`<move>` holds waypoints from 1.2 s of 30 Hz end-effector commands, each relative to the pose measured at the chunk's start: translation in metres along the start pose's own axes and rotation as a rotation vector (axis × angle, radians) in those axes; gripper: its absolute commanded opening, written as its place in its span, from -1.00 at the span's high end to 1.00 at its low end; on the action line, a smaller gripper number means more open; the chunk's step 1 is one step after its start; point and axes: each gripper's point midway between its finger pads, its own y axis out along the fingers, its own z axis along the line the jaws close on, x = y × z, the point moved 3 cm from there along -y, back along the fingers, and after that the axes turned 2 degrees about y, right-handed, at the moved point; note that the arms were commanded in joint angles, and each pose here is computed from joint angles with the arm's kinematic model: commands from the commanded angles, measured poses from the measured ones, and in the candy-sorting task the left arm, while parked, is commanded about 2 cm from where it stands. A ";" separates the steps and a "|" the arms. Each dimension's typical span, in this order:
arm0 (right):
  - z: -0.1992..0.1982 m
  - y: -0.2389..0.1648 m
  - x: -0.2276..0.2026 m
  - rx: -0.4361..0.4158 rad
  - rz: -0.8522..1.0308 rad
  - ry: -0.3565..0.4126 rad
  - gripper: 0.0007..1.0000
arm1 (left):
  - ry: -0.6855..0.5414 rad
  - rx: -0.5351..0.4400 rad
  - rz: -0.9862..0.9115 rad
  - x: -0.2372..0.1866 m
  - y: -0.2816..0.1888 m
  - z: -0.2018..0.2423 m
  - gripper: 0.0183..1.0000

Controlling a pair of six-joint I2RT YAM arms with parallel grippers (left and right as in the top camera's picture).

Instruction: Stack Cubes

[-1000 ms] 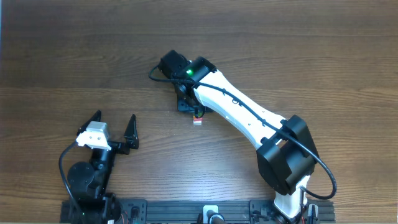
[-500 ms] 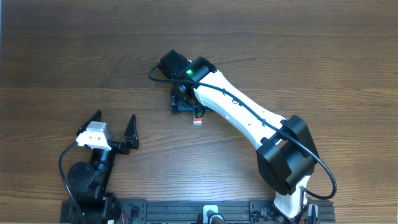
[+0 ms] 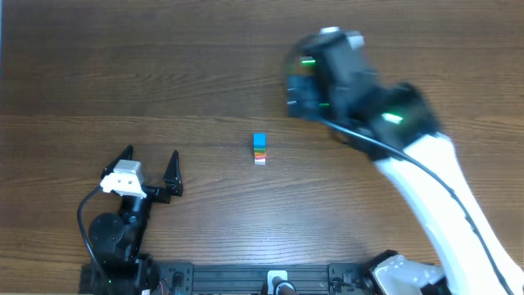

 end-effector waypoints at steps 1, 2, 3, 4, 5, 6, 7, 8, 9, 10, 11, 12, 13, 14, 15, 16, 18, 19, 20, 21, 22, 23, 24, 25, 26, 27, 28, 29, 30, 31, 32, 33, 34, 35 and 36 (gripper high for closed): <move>-0.068 -0.039 -0.003 -0.108 -0.081 -0.041 -0.99 | 0.014 -0.008 -0.001 -0.001 0.000 -0.001 -1.00; -0.080 -0.046 -0.007 -0.123 -0.097 -0.022 -0.99 | 0.014 -0.008 -0.001 -0.001 0.000 -0.001 -1.00; -0.093 -0.052 -0.014 -0.140 -0.115 0.004 -0.99 | 0.014 -0.008 -0.001 -0.001 0.000 -0.001 -1.00; -0.118 -0.062 -0.029 -0.176 -0.159 0.047 -0.99 | 0.014 -0.008 -0.001 -0.001 0.000 -0.001 -1.00; -0.130 -0.068 -0.039 -0.194 -0.184 0.059 -0.99 | 0.014 -0.008 -0.001 -0.001 0.000 -0.001 -1.00; -0.145 -0.078 -0.059 -0.198 -0.237 0.057 -0.99 | 0.014 -0.008 -0.001 -0.001 0.000 -0.001 -1.00; -0.149 -0.082 -0.068 -0.189 -0.267 0.048 -0.98 | 0.014 -0.008 -0.001 -0.001 0.000 -0.001 -1.00; -0.151 -0.087 -0.077 -0.173 -0.309 0.037 -0.98 | 0.014 -0.008 -0.001 -0.001 0.000 -0.001 -1.00; -0.152 -0.093 -0.085 -0.157 -0.353 0.026 -0.98 | 0.014 -0.008 -0.001 -0.001 0.000 -0.001 -1.00; -0.151 -0.097 -0.091 -0.140 -0.398 0.015 -0.98 | 0.014 -0.008 -0.001 -0.001 0.000 -0.001 -1.00; -0.149 -0.102 -0.097 -0.118 -0.452 0.000 -0.98 | 0.014 -0.008 -0.001 -0.001 0.000 -0.001 -1.00; -0.146 -0.105 -0.102 -0.100 -0.496 -0.010 -0.99 | 0.014 -0.008 -0.001 -0.001 0.000 -0.001 -1.00; -0.143 -0.109 -0.107 -0.080 -0.551 -0.019 -0.99 | 0.015 -0.008 -0.001 -0.001 0.000 -0.001 -1.00; -0.141 -0.111 -0.111 -0.065 -0.593 -0.023 -0.99 | 0.014 -0.008 -0.001 -0.001 0.000 -0.001 -1.00; -0.138 -0.113 -0.115 -0.046 -0.634 -0.030 -0.98 | 0.014 -0.008 -0.001 -0.001 0.000 -0.001 -1.00; -0.135 -0.113 -0.119 -0.026 -0.669 -0.040 -0.99 | 0.014 -0.008 -0.001 -0.001 0.000 -0.001 -1.00; -0.130 -0.111 -0.128 0.015 -0.731 -0.058 -0.99 | 0.014 -0.008 -0.001 -0.001 0.000 -0.001 -1.00; -0.128 -0.108 -0.131 0.030 -0.752 -0.054 -0.99 | 0.014 -0.008 -0.001 -0.001 0.000 -0.001 -1.00; -0.128 -0.105 -0.134 0.035 -0.767 -0.046 -0.98 | 0.014 -0.008 -0.001 -0.001 0.000 -0.001 -1.00; -0.129 -0.099 -0.137 0.042 -0.783 -0.031 -0.99 | 0.014 -0.008 -0.001 -0.001 0.000 -0.001 -1.00; -0.130 -0.093 -0.140 0.048 -0.792 -0.023 -0.99 | 0.014 -0.008 -0.001 -0.001 0.000 -0.001 -1.00; -0.131 -0.088 -0.141 0.055 -0.800 -0.008 -0.99 | 0.015 -0.008 -0.001 -0.001 0.000 -0.001 -1.00; -0.131 -0.083 -0.141 0.065 -0.810 0.008 -0.99 | 0.014 -0.008 -0.001 -0.001 0.000 -0.001 -1.00; -0.130 -0.077 -0.141 0.087 -0.816 0.014 -0.99 | 0.014 -0.008 -0.001 -0.001 0.000 -0.001 -1.00; -0.128 -0.070 -0.141 0.106 -0.812 0.012 -0.99 | 0.014 -0.008 -0.001 -0.001 0.000 -0.001 -1.00; -0.126 -0.062 -0.141 0.128 -0.803 0.004 -0.98 | 0.014 -0.008 -0.001 -0.001 0.000 -0.001 -1.00; -0.125 -0.050 -0.142 0.146 -0.788 -0.002 -0.99 | 0.014 -0.008 -0.001 -0.001 0.000 -0.001 -1.00; -0.126 -0.041 -0.143 0.150 -0.780 -0.002 -0.98 | 0.014 -0.008 -0.001 -0.001 0.000 -0.001 -1.00; -0.127 -0.031 -0.144 0.150 -0.767 0.000 -0.99 | 0.014 -0.008 -0.001 -0.001 0.000 -0.001 -1.00; -0.128 -0.021 -0.146 0.149 -0.755 0.003 -0.99 | 0.014 -0.008 -0.001 -0.001 0.000 -0.001 -1.00; -0.130 -0.012 -0.148 0.149 -0.744 0.005 -0.98 | 0.014 -0.008 -0.001 -0.001 0.000 -0.001 -1.00; -0.131 -0.003 -0.150 0.149 -0.737 0.007 -0.99 | 0.014 -0.008 -0.001 -0.001 0.000 -0.001 -1.00; -0.132 0.006 -0.152 0.150 -0.730 0.008 -0.99 | 0.014 -0.008 -0.001 -0.001 0.000 -0.001 -1.00; -0.132 0.012 -0.153 0.152 -0.728 0.008 -0.99 | 0.014 -0.008 -0.001 -0.001 0.000 -0.001 -1.00; -0.133 0.020 -0.154 0.154 -0.729 0.006 -0.98 | 0.014 -0.008 -0.001 -0.001 0.000 -0.001 -1.00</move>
